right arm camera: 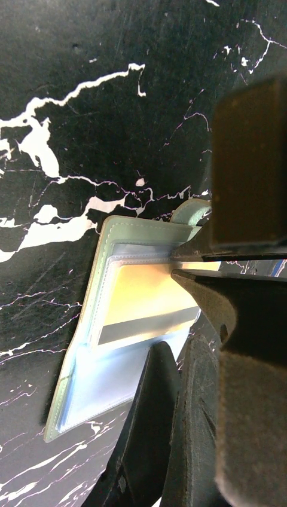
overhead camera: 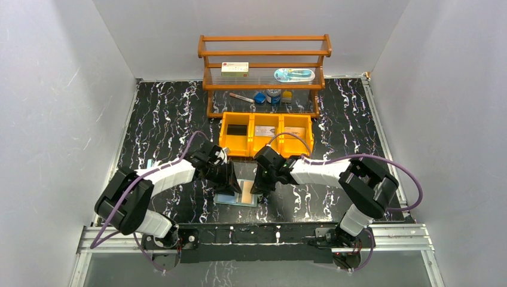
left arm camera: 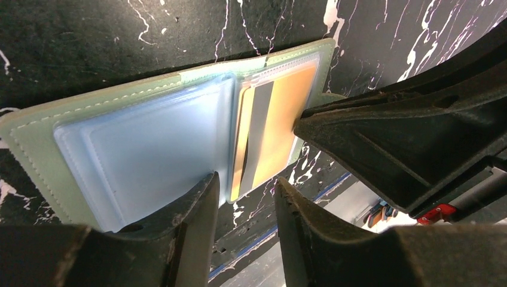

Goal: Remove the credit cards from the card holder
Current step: Remove the credit card from the card holder.

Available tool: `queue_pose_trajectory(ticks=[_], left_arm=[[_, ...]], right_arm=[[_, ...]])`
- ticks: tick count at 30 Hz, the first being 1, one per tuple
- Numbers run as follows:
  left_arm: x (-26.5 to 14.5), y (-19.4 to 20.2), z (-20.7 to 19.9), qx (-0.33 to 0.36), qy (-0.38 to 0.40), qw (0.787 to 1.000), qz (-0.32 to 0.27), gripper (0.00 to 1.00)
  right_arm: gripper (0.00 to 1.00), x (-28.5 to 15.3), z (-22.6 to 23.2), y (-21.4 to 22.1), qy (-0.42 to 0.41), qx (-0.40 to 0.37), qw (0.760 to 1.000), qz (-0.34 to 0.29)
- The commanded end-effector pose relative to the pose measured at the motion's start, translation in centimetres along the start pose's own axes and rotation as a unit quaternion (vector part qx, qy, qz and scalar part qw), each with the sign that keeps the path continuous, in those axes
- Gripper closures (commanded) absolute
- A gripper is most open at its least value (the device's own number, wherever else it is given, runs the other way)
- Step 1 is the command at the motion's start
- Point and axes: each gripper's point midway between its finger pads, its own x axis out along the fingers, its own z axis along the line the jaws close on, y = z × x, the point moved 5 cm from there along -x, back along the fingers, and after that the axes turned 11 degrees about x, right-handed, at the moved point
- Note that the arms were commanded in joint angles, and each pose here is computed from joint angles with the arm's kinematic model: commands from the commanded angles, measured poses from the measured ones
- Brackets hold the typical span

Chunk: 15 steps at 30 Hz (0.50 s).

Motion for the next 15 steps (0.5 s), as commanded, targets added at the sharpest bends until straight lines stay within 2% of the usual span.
queue_pose_trajectory(ticks=[1, 10, 15], left_arm=[[0.4, 0.6, -0.2, -0.004, 0.011, 1.000, 0.011, 0.63], [0.9, 0.5, -1.2, -0.011, 0.056, 0.998, 0.009, 0.78], [0.6, 0.5, -1.2, -0.014, 0.056, 0.998, -0.004, 0.94]], right_arm=[[0.81, 0.6, -0.2, -0.5, 0.006, 0.005, 1.000, -0.008], [0.81, 0.8, 0.0, -0.4, -0.003, 0.006, 1.000, 0.001], [0.81, 0.6, -0.1, -0.6, 0.001, 0.009, 1.000, -0.004]])
